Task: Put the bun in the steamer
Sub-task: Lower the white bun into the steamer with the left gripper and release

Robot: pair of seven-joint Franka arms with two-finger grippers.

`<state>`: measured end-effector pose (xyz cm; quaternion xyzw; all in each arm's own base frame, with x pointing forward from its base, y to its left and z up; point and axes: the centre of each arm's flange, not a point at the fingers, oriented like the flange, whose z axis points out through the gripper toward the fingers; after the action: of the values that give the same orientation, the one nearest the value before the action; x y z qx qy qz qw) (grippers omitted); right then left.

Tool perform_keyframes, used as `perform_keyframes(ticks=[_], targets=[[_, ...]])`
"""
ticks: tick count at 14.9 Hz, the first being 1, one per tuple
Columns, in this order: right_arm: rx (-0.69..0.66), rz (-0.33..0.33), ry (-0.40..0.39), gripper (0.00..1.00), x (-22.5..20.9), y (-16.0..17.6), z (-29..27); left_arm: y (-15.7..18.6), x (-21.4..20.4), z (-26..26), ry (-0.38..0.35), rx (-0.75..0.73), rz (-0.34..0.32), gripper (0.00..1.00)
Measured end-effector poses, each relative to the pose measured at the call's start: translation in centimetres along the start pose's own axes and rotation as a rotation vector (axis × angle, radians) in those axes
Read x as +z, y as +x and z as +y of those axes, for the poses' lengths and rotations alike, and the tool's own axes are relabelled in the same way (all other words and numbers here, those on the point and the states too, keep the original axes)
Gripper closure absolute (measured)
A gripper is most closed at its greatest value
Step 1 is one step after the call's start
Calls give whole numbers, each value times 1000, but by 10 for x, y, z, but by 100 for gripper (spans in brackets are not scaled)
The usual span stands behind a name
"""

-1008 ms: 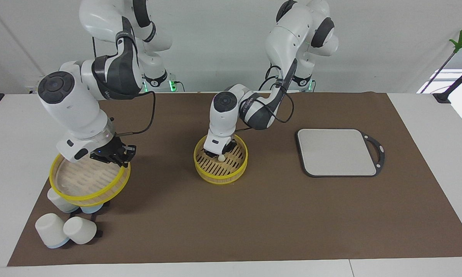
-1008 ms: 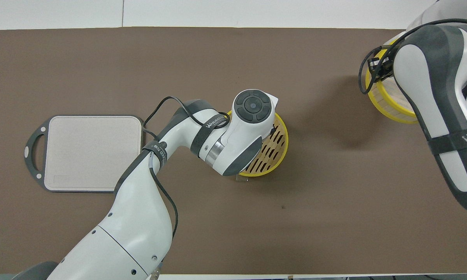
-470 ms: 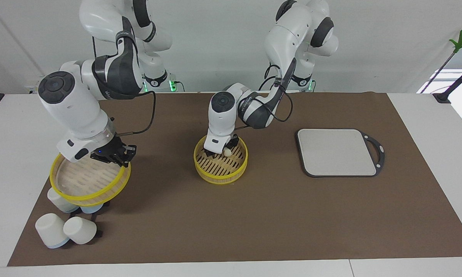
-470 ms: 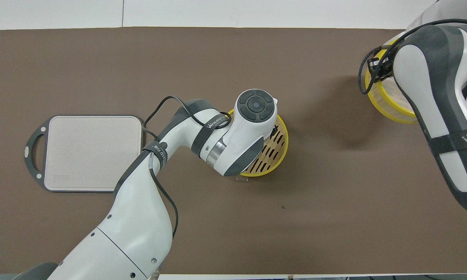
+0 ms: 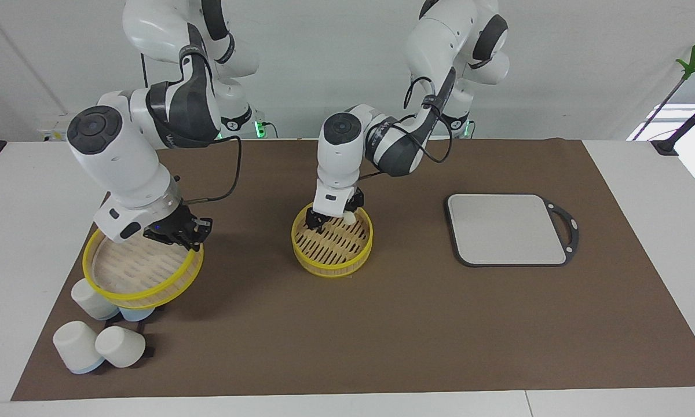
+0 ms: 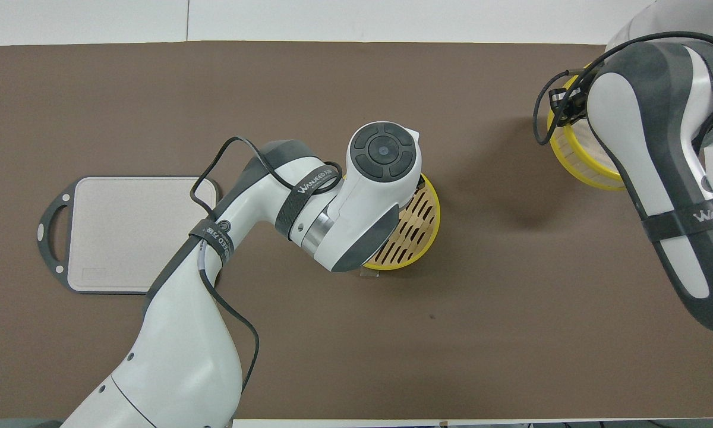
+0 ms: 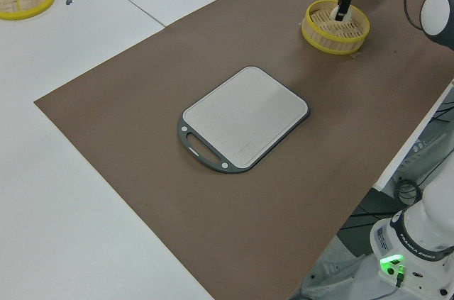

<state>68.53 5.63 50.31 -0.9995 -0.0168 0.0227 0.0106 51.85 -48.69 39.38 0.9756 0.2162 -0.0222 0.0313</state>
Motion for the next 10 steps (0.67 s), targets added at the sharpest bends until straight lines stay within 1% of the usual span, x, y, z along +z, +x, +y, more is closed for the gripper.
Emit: perform_keyframes(ticks=[10], targets=[[1, 6, 0, 91, 0, 1, 0, 1, -3, -1, 0, -7, 2, 0]])
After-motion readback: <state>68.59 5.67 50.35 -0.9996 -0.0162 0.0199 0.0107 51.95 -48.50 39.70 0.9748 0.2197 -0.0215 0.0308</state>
